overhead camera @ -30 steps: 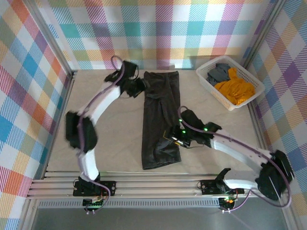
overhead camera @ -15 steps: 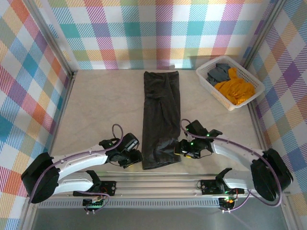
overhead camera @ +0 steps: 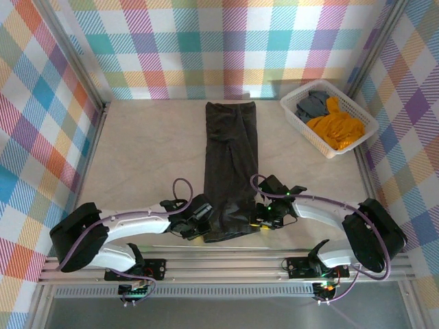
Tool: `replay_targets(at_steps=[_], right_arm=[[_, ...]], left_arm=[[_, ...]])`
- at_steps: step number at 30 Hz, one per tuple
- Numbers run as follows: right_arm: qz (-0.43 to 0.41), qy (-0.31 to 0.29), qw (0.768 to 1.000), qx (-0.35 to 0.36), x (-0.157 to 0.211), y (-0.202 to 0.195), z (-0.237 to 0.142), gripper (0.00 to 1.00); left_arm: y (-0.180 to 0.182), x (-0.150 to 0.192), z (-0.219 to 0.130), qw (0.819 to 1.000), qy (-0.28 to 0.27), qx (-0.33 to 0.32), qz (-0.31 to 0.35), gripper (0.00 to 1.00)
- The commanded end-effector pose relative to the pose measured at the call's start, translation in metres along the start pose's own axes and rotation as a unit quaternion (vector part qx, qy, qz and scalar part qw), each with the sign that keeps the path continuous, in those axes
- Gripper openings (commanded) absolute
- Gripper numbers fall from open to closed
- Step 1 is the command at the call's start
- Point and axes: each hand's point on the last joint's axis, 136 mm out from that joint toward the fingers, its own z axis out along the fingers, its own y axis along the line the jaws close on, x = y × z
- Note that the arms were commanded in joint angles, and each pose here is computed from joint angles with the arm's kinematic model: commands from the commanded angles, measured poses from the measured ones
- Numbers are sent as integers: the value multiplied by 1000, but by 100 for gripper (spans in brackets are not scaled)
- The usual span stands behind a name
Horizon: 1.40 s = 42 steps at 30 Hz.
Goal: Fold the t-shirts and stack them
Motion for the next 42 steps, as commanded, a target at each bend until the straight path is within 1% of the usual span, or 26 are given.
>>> replay_targets(at_steps=[1, 3, 4, 5, 10, 12, 15, 18, 22, 26, 31, 35, 39, 42], right_arm=[[-14, 14, 999, -47, 6, 26, 10, 26], [-10, 10, 999, -47, 8, 28, 6, 21], [-7, 9, 999, -50, 10, 29, 3, 20], [-5, 8, 999, -51, 12, 30, 1, 19], [25, 5, 998, -52, 27, 24, -9, 9], [35, 7, 998, -56, 32, 20, -10, 7], [42, 5, 998, -55, 37, 16, -12, 5], [50, 6, 998, -41, 42, 7, -13, 2], [63, 4, 997, -38, 48, -2, -14, 1], [64, 2, 997, -52, 48, 3, -17, 0], [68, -3, 996, -50, 47, 6, -23, 0], [69, -9, 996, -50, 46, 4, -25, 0], [68, -11, 996, -53, 44, 8, -27, 0], [65, -20, 996, -54, 41, 13, -35, 0]], left_arm=[[-36, 7, 9, 999, 3, 49, 23, 20], [-40, 7, 6, 998, 0, 51, 30, 14], [-43, 6, 4, 998, -2, 55, 32, 12], [-37, 8, 3, 999, 1, 42, 33, 12], [-35, 12, -6, 998, -2, 47, 41, 9], [-34, 14, -8, 998, -2, 53, 43, 7], [-33, 18, -11, 997, 2, 60, 46, 2], [-25, 19, -16, 998, 1, 48, 46, 0], [-16, 22, -21, 998, 3, 40, 50, 0], [-17, 26, -19, 997, 14, 43, 55, 0], [-6, 21, -28, 998, -12, 34, 43, 0], [-3, 20, -32, 998, -16, 41, 39, 0], [-6, 21, -30, 998, -13, 46, 40, 0], [-13, 17, -37, 997, -25, 59, 35, 0]])
